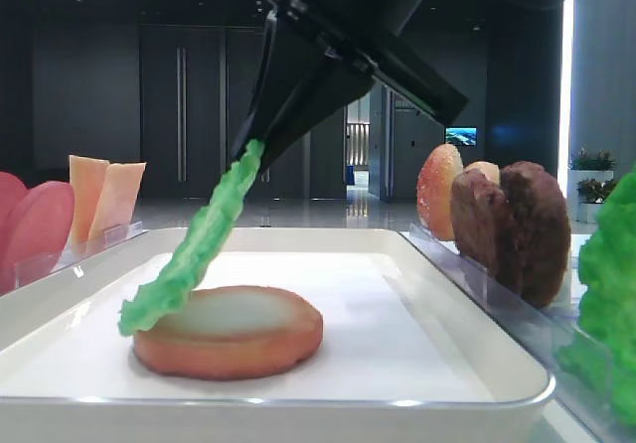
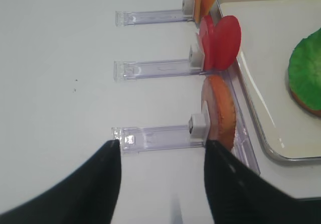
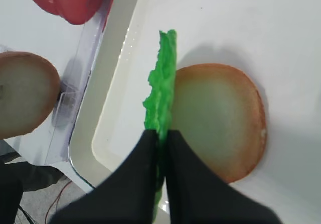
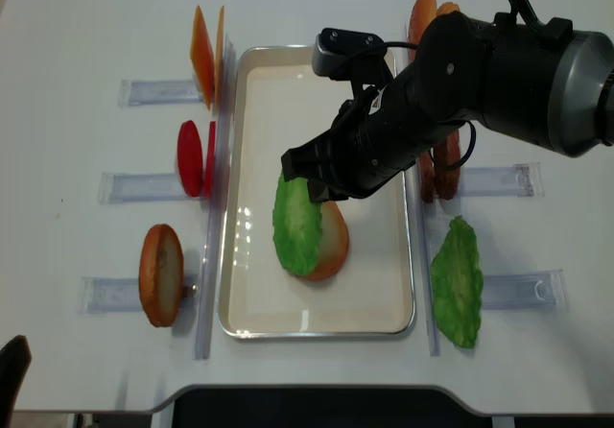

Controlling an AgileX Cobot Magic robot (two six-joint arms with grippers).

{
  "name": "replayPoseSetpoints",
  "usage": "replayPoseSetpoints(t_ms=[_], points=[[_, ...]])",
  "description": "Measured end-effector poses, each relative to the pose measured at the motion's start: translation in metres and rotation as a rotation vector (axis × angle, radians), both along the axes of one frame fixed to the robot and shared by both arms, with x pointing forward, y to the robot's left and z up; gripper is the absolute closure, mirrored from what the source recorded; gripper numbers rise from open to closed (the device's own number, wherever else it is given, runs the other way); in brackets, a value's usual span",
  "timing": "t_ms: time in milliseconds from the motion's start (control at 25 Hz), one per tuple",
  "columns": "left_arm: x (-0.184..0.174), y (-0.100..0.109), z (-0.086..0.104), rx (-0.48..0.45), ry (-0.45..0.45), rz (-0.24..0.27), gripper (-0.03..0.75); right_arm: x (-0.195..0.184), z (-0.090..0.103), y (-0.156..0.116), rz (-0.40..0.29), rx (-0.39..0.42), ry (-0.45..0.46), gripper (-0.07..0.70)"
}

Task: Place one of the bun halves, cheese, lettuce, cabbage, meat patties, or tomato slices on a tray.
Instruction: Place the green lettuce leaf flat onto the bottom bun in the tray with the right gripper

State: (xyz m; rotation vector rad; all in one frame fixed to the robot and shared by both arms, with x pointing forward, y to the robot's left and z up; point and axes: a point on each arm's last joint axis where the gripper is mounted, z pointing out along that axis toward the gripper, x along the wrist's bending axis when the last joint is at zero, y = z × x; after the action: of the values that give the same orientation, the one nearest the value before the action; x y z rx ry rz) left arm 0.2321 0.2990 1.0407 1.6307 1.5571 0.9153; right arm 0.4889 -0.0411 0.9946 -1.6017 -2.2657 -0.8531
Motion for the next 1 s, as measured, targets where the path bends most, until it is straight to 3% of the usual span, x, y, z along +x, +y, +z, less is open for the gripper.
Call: replayPoseSetpoints(t_ms=[240,1000], points=[[0.0000,0.0000,0.0000,0.000,0.000,0.000,0.307,-0.0027,-0.0089,-0.0039,-0.015,-0.019,0.010,0.608],[0.0000,0.0000,0.0000,0.000,0.000,0.000,0.307,-0.0019,-0.0087,-0.0038,-0.019,-0.017,0.002,0.608]])
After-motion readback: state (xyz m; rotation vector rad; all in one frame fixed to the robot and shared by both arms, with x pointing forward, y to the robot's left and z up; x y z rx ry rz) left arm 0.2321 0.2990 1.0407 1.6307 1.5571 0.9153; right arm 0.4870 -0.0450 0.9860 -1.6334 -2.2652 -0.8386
